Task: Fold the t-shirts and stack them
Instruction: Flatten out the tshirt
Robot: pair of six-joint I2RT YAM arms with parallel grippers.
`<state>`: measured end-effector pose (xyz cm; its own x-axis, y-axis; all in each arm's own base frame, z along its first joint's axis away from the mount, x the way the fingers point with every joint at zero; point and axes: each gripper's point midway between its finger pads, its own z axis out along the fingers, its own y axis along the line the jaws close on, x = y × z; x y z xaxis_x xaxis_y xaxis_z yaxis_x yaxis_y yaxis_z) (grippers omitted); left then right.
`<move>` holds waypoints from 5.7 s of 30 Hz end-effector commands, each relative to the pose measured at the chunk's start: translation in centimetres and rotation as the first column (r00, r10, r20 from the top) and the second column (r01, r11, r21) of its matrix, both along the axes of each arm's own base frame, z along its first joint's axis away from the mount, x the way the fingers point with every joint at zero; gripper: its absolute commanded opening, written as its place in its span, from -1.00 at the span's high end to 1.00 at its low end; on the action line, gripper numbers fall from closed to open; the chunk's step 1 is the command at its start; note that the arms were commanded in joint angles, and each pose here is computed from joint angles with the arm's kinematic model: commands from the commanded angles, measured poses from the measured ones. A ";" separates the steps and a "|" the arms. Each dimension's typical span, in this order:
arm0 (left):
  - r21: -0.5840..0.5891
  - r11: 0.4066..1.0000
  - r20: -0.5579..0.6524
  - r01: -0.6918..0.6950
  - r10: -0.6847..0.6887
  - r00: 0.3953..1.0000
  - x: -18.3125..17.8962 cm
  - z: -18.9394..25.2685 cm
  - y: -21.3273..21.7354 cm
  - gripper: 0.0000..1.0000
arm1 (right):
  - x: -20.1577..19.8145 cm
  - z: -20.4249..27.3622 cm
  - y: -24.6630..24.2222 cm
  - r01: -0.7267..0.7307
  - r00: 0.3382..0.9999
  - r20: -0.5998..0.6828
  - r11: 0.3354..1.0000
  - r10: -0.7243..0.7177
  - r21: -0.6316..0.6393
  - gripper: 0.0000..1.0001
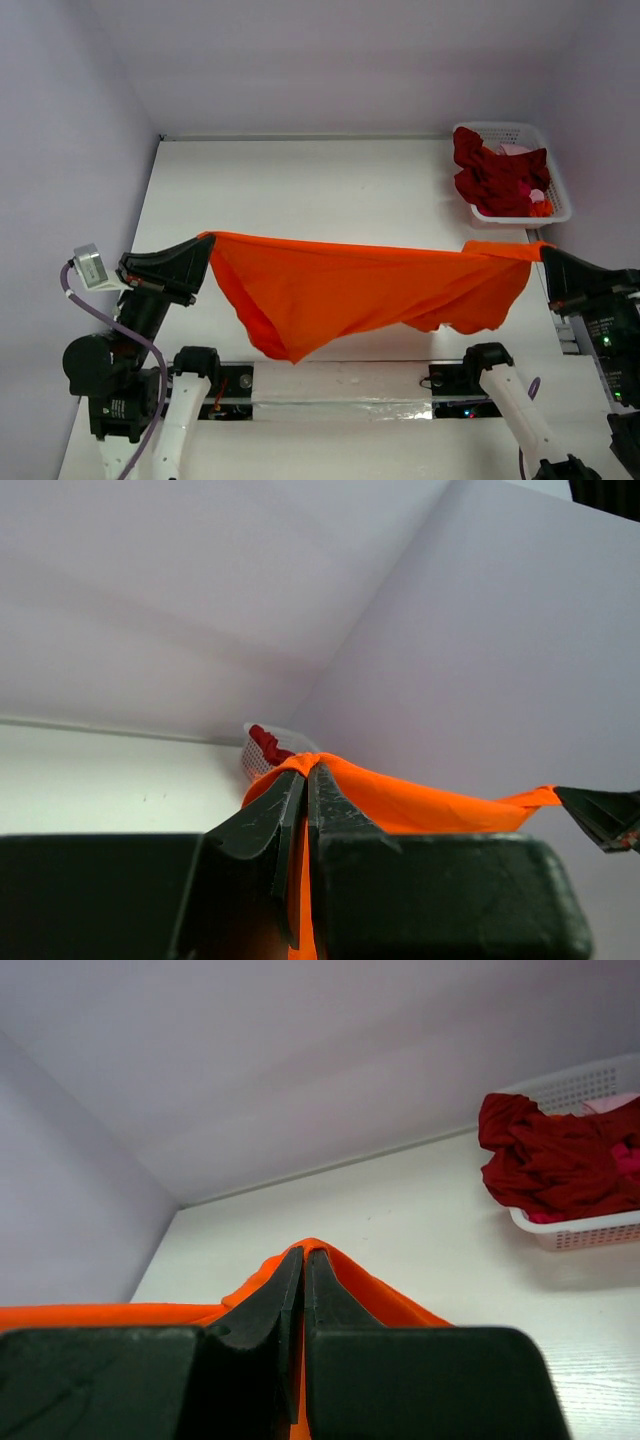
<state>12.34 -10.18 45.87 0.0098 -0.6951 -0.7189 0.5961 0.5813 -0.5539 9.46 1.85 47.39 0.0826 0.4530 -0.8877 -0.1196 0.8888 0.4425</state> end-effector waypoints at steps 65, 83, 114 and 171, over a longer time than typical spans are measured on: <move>0.261 0.942 -0.807 -0.209 0.332 0.488 39.4 -30.0 4.5 -0.11 | 31.7 -3.9 11.9 -0.290 0.889 -0.360 0.956 0.285 0.041 1.00; -0.221 0.875 -0.668 0.430 -0.457 0.587 34.4 -26.8 -11.0 -0.68 | 32.5 -3.5 12.9 -0.311 0.881 -0.365 0.950 0.300 0.030 1.00; -0.100 0.900 -0.845 0.424 -0.301 0.441 34.8 -36.4 -13.5 -0.77 | 32.3 -2.5 12.8 -0.313 0.893 -0.333 0.950 0.303 0.024 1.00; -0.158 0.838 -0.826 0.522 -0.402 0.395 33.1 -38.7 -18.8 -0.13 | 32.6 -3.7 13.2 -0.326 0.885 -0.340 0.945 0.319 0.038 1.00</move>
